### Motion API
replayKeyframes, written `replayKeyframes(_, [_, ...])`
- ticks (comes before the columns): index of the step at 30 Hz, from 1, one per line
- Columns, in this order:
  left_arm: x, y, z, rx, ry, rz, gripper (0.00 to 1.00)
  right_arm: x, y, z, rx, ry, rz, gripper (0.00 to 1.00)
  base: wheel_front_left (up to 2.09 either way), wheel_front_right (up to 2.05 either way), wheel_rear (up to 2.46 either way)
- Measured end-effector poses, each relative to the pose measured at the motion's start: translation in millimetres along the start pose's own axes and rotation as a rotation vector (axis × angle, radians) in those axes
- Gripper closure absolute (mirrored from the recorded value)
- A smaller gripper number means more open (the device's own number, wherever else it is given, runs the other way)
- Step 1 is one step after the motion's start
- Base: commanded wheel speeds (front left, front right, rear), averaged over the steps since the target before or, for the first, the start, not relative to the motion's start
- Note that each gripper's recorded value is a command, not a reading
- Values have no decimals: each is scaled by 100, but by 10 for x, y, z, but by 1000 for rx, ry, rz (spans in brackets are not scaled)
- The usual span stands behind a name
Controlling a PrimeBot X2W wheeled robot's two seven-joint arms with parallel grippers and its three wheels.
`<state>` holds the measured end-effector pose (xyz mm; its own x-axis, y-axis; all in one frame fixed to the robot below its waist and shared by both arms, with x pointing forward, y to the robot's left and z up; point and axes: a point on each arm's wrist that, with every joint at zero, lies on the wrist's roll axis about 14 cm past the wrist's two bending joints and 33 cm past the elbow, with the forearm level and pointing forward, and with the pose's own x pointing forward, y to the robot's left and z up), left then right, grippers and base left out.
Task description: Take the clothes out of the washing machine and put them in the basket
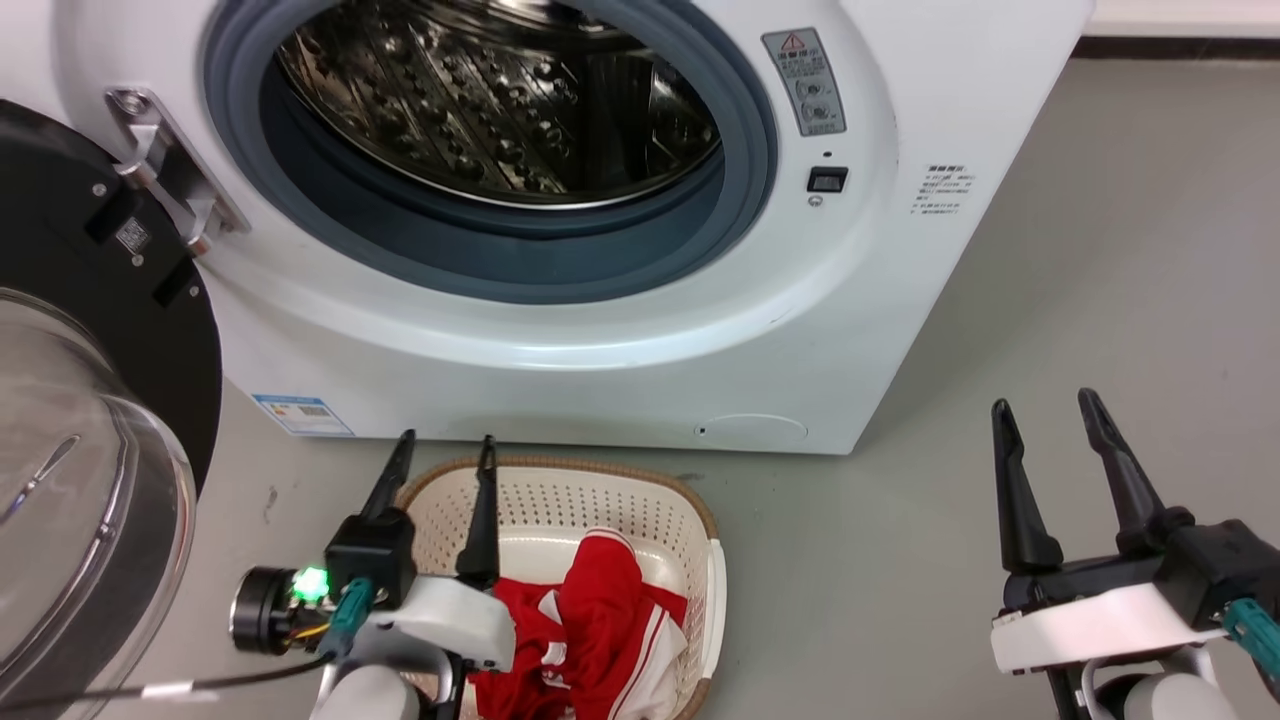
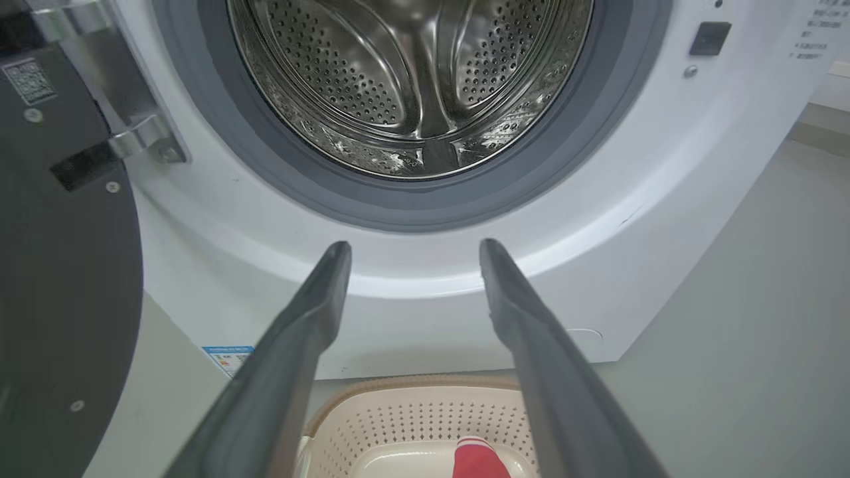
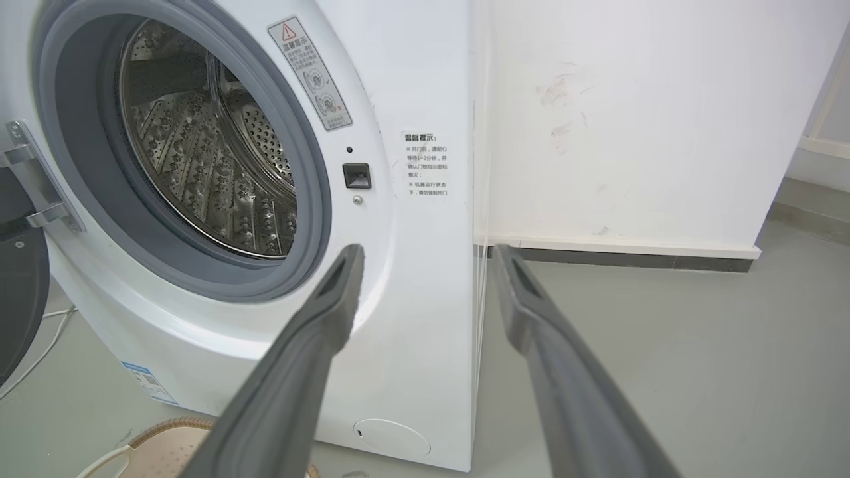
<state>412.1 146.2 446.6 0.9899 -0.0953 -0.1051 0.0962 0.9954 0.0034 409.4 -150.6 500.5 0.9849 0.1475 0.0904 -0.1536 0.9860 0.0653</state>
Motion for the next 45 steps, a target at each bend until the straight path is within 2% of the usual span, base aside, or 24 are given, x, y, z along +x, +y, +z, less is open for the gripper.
replayKeyframes(5, [-191,124,295,-18,-99,80,0,-138,0,81,-5,-12,-6,0,0,0,0])
replayKeyframes(16, [-452,166,563,-21,-191,120,0,-370,11,198,-4,-33,-15,0,0,0,0])
replayKeyframes(22, [-633,183,620,-9,-215,131,0,-563,31,266,-2,-48,-19,0,0,0,0])
replayKeyframes(41, [-678,171,591,-4,-208,124,0,-656,12,291,11,-55,-33,0,0,0,0])
replayKeyframes(42, [-677,175,592,-4,-208,125,100,-656,11,291,11,-55,-33,100,0,0,0])
replayKeyframes(45, [-686,168,498,-4,-178,124,100,-683,8,200,17,-26,-36,100,0,0,0])
